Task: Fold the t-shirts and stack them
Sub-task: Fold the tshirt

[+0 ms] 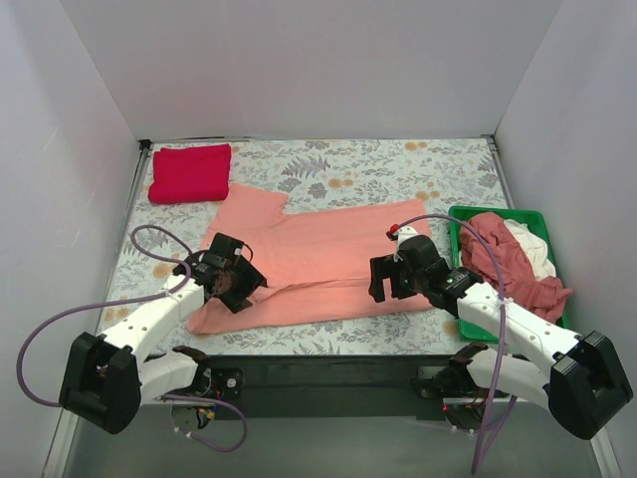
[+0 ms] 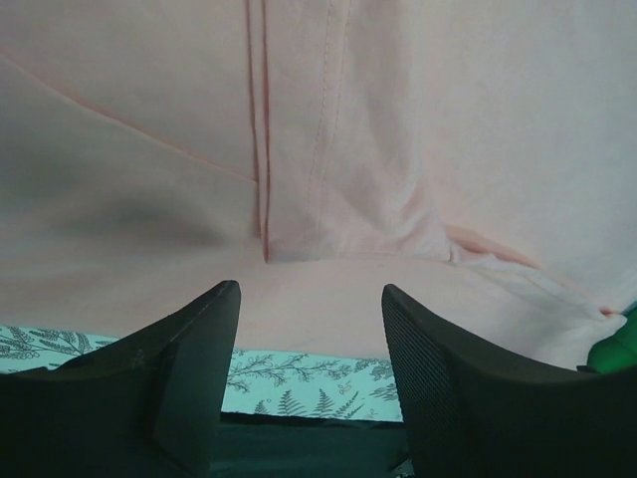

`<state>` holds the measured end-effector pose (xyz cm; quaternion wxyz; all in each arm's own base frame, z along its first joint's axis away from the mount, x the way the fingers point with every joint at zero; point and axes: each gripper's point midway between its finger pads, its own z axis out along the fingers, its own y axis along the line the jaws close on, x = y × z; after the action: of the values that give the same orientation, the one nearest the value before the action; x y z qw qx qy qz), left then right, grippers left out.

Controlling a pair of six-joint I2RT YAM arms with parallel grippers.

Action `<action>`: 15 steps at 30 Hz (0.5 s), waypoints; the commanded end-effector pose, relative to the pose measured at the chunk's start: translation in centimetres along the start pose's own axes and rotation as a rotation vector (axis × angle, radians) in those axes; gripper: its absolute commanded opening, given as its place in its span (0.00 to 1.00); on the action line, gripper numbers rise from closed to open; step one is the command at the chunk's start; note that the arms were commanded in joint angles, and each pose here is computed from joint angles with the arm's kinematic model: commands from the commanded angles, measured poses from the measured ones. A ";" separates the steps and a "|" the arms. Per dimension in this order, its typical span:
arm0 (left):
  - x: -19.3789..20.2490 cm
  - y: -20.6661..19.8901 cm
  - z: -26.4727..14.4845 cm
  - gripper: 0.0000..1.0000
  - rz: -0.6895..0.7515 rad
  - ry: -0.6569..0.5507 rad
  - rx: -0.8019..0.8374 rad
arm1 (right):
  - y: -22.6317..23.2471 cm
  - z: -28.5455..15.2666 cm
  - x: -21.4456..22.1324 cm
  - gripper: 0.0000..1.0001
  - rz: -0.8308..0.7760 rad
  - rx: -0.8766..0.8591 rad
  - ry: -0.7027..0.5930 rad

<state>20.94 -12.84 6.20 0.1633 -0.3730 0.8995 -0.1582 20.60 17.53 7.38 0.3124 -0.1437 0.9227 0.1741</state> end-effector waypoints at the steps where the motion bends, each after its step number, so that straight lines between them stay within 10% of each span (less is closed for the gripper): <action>1: 0.2 -0.4 0.5 0.57 0.003 0.003 0.012 | -0.3 0.2 -0.2 0.98 0.014 0.027 -0.010; 15: 0.4 0.2 2.7 0.36 0.024 0.019 -0.043 | -1.2 0.7 0.6 0.98 0.015 0.065 0.015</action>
<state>21.16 -12.92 3.55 0.1430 -0.3727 0.9078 -0.1288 20.70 16.94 6.44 0.3049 -0.1371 0.9298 0.1541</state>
